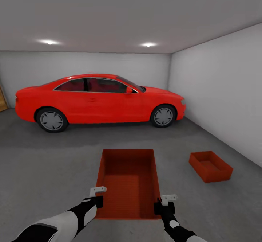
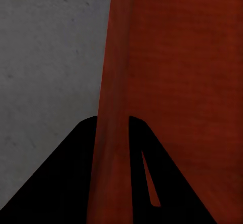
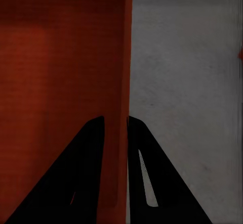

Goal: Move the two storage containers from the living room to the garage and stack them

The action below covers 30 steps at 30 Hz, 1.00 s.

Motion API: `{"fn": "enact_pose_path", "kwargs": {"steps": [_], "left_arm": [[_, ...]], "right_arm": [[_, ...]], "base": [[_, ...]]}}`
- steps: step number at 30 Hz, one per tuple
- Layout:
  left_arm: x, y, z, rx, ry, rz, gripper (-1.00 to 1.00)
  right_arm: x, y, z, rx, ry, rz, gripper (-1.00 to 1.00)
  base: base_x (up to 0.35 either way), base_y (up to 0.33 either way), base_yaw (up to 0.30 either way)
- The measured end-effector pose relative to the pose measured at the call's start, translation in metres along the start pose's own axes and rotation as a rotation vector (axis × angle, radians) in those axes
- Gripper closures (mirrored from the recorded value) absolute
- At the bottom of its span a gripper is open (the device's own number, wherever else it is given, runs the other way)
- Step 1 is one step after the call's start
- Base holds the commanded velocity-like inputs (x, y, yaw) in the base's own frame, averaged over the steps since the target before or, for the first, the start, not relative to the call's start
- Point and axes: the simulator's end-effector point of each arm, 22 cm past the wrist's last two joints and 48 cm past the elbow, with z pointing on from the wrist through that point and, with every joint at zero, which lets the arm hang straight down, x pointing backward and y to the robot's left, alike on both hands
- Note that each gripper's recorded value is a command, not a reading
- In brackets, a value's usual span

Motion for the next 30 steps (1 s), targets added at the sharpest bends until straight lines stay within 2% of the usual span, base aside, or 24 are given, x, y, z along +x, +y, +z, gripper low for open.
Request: {"fn": "enact_pose_path", "kwargs": {"steps": [30], "left_arm": [[0.0002, -0.0002, 0.0000, 0.000, 0.000, -0.001, 1.00]], "right_arm": [[-0.0001, -0.0002, 0.0001, -0.001, 0.000, -0.001, 1.00]], "base": [[0.321, 0.179, -0.284]]}}
